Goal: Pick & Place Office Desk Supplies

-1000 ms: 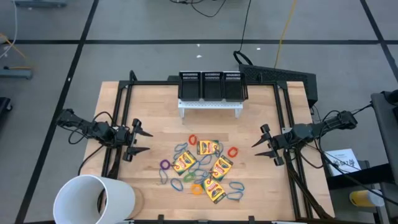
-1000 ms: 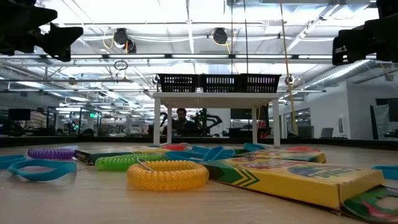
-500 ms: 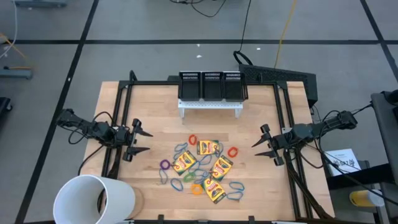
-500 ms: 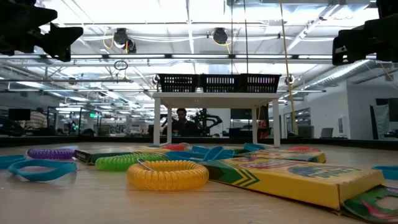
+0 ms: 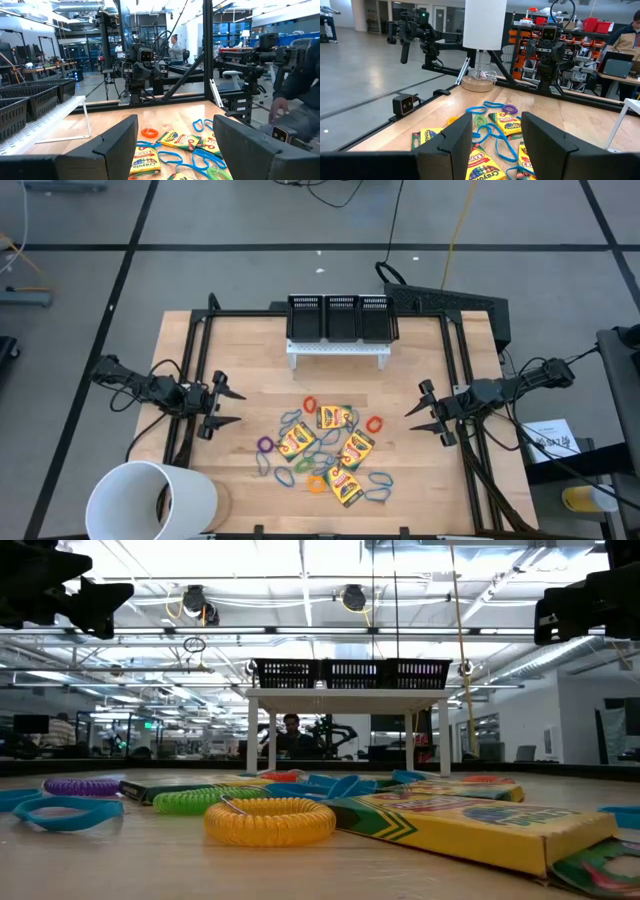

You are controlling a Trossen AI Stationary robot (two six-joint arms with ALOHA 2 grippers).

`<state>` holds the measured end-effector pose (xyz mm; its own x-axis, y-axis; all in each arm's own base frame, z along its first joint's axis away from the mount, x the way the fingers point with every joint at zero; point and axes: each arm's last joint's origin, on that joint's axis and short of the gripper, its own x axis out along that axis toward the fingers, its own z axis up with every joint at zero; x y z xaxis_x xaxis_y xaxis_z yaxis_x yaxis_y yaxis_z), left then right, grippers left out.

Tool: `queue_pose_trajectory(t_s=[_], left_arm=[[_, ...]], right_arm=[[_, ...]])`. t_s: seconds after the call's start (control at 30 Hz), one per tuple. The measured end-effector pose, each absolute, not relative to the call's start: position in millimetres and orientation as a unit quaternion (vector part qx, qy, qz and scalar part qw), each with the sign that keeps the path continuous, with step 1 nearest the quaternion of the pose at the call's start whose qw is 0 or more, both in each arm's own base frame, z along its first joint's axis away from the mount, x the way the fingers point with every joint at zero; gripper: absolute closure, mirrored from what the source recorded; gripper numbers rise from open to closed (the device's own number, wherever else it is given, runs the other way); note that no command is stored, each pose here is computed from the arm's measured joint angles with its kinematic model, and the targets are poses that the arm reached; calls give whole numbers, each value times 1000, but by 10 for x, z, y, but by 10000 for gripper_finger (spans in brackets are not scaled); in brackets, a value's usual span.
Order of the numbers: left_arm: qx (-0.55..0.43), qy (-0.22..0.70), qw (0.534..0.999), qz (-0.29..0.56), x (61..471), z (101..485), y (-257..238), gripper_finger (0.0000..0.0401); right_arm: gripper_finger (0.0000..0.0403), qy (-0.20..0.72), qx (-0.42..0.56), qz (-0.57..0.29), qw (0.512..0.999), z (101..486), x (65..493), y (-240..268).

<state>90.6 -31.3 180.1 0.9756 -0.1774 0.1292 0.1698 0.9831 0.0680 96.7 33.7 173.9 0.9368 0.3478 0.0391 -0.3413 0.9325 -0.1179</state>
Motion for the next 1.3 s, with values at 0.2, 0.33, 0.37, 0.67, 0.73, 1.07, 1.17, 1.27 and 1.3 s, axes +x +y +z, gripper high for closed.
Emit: queue_pose_trajectory(t_s=[0.2,0.33,0.37,0.67,0.73,1.07,1.17,1.27,1.3], left_arm=[[28,-67,993,-87,906,1800,-313,132],[28,-68,993,-87,906,1801,-313,132],[28,-67,994,-87,906,1800,-313,132],[28,-68,993,-87,906,1801,-313,132],[28,-67,993,-87,906,1801,-313,132],[28,-68,993,-87,906,1801,-313,132],[28,-68,993,-87,906,1801,-313,132],[28,-68,994,-87,906,1801,-312,132],[28,-67,993,-87,906,1800,-313,132]], right_arm=[[242,-30,-55,175,983,1739,967,337],[242,-30,-55,175,983,1739,967,338],[242,-30,-55,175,983,1739,967,337],[243,-39,29,180,982,1786,964,339],[243,-53,92,183,977,1835,960,337],[241,-178,224,197,938,2110,891,303],[242,-185,231,202,934,2130,905,310],[241,-201,235,211,927,2170,941,336],[239,-208,232,215,925,2185,957,352]])
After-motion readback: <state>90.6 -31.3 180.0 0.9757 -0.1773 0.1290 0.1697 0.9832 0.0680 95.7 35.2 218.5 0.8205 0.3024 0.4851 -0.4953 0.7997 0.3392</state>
